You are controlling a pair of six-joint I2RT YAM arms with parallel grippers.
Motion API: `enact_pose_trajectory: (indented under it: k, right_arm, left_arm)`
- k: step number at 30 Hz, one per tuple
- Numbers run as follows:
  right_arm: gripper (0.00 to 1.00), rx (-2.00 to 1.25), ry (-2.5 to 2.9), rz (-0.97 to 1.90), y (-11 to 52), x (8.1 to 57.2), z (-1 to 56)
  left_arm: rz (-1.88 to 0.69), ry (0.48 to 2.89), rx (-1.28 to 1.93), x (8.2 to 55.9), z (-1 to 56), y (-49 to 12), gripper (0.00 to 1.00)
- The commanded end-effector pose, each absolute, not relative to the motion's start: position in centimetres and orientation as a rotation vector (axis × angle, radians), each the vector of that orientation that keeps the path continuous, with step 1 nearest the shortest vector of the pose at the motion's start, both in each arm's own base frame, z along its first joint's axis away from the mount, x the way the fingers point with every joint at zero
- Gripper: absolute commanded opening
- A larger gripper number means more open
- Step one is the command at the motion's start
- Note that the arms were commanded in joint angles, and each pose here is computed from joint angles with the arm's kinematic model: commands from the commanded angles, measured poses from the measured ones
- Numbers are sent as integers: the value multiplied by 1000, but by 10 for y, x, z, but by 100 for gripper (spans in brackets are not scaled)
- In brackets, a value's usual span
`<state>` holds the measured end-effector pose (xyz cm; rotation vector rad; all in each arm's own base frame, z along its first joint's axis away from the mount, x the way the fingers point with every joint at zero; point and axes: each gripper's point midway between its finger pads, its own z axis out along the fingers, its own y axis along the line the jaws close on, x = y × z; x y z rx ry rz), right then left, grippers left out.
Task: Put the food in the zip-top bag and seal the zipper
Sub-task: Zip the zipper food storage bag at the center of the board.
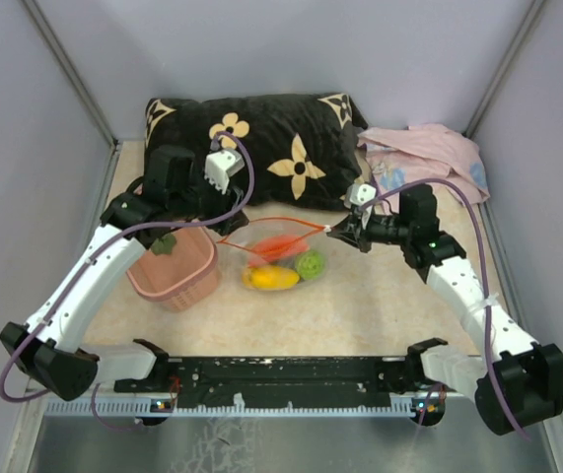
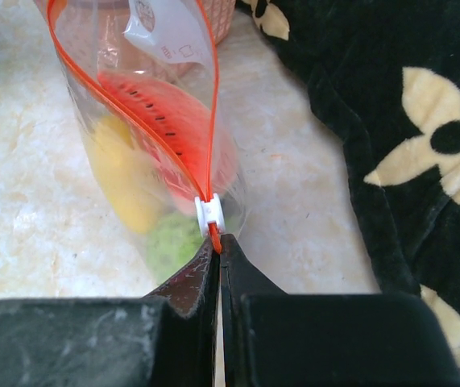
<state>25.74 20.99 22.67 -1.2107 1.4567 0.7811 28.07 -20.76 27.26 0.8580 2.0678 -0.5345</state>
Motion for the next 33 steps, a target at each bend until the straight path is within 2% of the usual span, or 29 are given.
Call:
enact_pose_trajectory:
  k: [1, 6, 12, 24, 29, 33]
  right_arm:
    - [0, -1200, 1383, 704, 208, 259, 273]
    - [0, -1179, 1400, 722, 209, 257, 288]
    - [0, -1172, 1404, 720, 211, 254, 292]
    - [0, -1155, 1443, 720, 208, 247, 287]
    - [0, -1155, 1446, 728, 207, 243, 287]
    - [0, -1160, 1438, 736, 208, 239, 287]
  left_arm:
    - [-653, 1760, 933, 279, 337, -242, 66]
    - [-700, 1497, 1091, 267, 358, -283, 66]
    - [-755, 1219, 1248, 248, 365, -329, 73]
    - [-900, 1132, 1469, 238, 307, -388, 70]
    - [-935, 1160, 1521, 239, 287, -399, 60]
    - [-949, 1199, 1549, 240, 276, -403, 40]
